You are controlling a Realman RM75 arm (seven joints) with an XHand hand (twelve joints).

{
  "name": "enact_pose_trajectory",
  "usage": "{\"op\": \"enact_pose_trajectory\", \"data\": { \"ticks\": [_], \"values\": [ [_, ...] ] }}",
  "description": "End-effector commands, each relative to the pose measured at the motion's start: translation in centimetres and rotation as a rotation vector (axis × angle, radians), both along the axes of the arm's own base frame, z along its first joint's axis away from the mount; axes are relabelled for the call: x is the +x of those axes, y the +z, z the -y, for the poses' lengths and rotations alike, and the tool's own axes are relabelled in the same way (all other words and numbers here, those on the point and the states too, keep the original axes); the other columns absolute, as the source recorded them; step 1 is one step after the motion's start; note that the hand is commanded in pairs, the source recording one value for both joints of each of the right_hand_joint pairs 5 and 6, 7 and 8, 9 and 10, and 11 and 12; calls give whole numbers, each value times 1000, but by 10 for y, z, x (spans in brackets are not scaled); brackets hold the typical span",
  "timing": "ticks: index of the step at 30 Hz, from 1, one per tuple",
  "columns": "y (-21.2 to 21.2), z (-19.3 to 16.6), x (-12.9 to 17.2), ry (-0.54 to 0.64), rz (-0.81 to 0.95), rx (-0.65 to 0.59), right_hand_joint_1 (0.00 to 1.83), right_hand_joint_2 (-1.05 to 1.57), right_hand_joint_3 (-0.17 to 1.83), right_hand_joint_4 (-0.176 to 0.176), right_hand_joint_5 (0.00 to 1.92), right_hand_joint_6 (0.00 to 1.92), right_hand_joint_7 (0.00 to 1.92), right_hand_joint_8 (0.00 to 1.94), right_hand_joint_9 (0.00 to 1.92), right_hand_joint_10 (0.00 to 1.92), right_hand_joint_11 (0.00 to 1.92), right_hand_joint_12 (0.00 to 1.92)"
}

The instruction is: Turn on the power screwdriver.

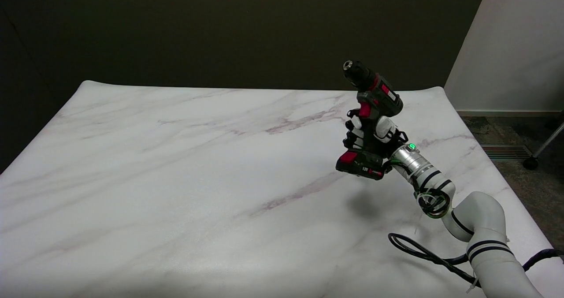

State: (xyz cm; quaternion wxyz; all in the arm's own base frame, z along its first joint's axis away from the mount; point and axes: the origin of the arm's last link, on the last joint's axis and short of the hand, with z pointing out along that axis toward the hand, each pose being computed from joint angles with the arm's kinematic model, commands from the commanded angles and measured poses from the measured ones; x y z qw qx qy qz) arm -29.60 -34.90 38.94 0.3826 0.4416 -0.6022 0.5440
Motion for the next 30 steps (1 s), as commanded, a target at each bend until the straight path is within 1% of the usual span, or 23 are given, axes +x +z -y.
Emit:
{"op": "enact_pose_trajectory", "data": {
  "ticks": [1, 2, 4, 7, 8, 9, 10, 11, 12, 13, 14, 21, 25, 27, 28, 29, 30],
  "values": [
    [8, -3, 3, -14, -55, -55, 1038, 1030, 639, 45, 1920, 1920, 1920, 1920, 1920, 1920, 1920, 1920],
    [9, -3, 4, -10, -41, -57, 1036, 1085, 675, 29, 1920, 1920, 1920, 1920, 1920, 1920, 1920, 1920],
    [9, -4, 3, -5, -21, -62, 1029, 1214, 813, 28, 1920, 1920, 1920, 1920, 1920, 1920, 1920, 1920],
    [10, -4, 2, 4, 19, -70, 1027, 1253, 932, 24, 1920, 1920, 1920, 1920, 1920, 1920, 1920, 1920],
    [10, -5, 2, 7, 37, -73, 1012, 1323, 1034, 24, 1920, 1920, 1920, 1920, 1920, 1920, 1920, 1920],
    [10, -5, 1, 9, 47, -75, 983, 1414, 1188, 25, 1920, 1920, 1920, 1920, 1920, 1920, 1920, 1920],
    [10, -5, 1, 12, 57, -76, 960, 1476, 1332, 29, 1920, 1920, 1920, 1920, 1920, 1920, 1920, 1920],
    [10, -5, 1, 13, 61, -77, 946, 1504, 1382, 51, 1920, 1920, 1920, 1920, 1920, 1920, 1920, 1920],
    [10, -5, 1, 13, 62, -77, 921, 1534, 1415, 87, 1920, 1920, 1920, 1920, 1920, 1920, 1920, 1920],
    [10, -5, 1, 13, 62, -77, 883, 1563, 1448, 52, 1920, 1920, 1920, 1920, 1920, 1920, 1920, 1920],
    [10, -5, 1, 13, 62, -75, 876, 1571, 1450, 41, 1920, 1920, 1920, 1920, 1920, 1920, 1920, 1920],
    [8, -4, 2, 15, 61, -69, 855, 1571, 1387, 32, 1920, 1920, 1920, 1920, 1920, 1920, 1920, 1920],
    [7, -3, 3, 20, 60, -63, 832, 1571, 1428, 38, 1920, 1920, 1920, 1920, 1920, 1920, 1920, 1920],
    [7, -2, 5, 24, 56, -54, 841, 1465, 1485, 42, 1920, 1920, 1920, 1920, 1920, 1920, 1920, 1920],
    [7, -2, 6, 28, 55, -49, 867, 1372, 1469, 74, 1920, 1920, 1920, 1920, 1920, 1920, 1920, 1920],
    [6, -2, 6, 29, 54, -46, 902, 1254, 1407, 160, 1920, 1920, 1920, 1920, 1920, 1920, 1920, 1920],
    [6, -2, 6, 30, 53, -45, 932, 968, 1198, 175, 1920, 1920, 1920, 1920, 1920, 1920, 1920, 1920]
  ]
}}
